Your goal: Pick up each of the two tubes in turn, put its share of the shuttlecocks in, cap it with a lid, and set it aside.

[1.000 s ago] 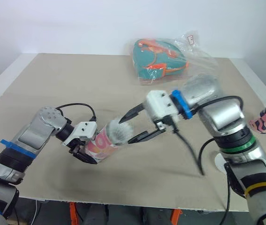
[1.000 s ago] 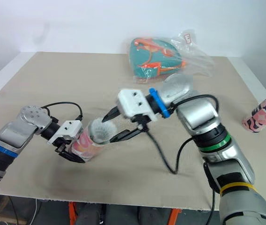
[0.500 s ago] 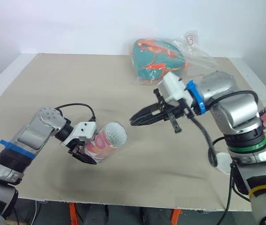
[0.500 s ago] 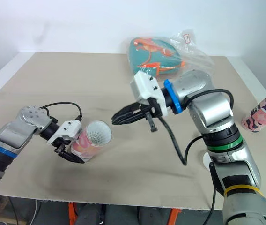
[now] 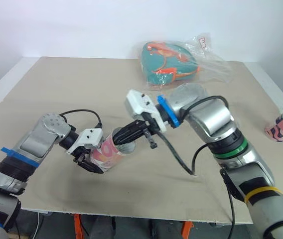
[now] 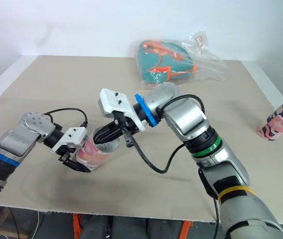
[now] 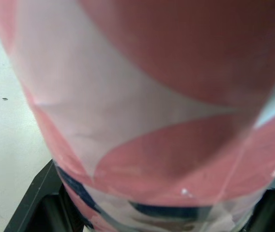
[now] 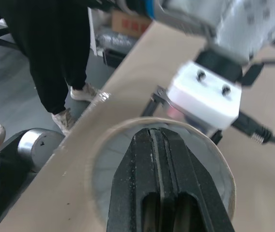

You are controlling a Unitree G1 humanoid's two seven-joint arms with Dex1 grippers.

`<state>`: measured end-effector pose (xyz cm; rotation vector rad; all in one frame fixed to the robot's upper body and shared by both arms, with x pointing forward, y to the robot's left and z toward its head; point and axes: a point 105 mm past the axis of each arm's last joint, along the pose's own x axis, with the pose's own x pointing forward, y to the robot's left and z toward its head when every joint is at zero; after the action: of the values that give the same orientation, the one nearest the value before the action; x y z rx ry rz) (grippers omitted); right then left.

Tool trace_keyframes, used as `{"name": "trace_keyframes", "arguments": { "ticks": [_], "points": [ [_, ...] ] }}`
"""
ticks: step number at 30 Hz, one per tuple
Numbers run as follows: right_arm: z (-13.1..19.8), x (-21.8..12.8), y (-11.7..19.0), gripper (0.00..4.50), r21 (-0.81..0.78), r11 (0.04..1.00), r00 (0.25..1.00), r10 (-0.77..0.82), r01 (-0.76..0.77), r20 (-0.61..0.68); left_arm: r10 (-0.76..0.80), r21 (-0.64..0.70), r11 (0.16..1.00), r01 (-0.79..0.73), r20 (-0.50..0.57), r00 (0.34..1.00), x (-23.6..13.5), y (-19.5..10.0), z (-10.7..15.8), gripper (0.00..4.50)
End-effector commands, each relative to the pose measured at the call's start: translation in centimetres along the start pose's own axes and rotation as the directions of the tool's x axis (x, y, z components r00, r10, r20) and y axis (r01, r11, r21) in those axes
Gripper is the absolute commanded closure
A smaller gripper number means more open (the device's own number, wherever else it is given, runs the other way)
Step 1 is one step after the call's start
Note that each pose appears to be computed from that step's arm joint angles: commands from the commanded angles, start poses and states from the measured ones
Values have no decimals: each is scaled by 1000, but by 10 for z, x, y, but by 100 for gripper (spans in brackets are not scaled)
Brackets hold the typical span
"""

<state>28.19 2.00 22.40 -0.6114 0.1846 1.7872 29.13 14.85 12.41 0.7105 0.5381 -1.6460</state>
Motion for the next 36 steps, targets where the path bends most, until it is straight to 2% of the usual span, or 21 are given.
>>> {"name": "trace_keyframes", "arguments": {
  "ticks": [1,7,16,19,22,28,33,35,36],
  "points": [
    [0,3,-4,446,-26,1000,998,-2,0,-63,1,2,1000,-1,-9,1000,2,0,-1,143],
    [-11,21,3,446,-42,996,989,73,-79,-127,16,-3,1000,-16,-4,1000,0,1,-1,143],
    [-11,35,-5,446,2,996,991,88,-89,-101,30,-9,1000,-30,2,1000,-2,1,2,143],
    [-6,21,-8,446,-3,997,994,82,-83,-79,31,-10,999,-31,2,1000,-2,0,2,143],
    [1,-15,-8,446,21,997,997,76,-76,-25,37,-8,999,-37,8,999,-2,0,4,143],
    [-4,-77,17,446,-45,996,996,78,-81,-47,44,-7,999,-44,14,999,-2,-3,4,143],
    [-10,-111,21,446,-88,994,997,-65,61,-43,72,18,997,-73,49,996,-2,-3,9,143],
    [-22,-126,23,446,-111,982,984,-163,155,-67,97,42,994,-101,99,990,-3,-3,16,143],
    [-40,-145,21,446,-92,963,958,-264,254,-113,134,71,986,-149,190,973,-4,-2,31,143]
  ]
}}
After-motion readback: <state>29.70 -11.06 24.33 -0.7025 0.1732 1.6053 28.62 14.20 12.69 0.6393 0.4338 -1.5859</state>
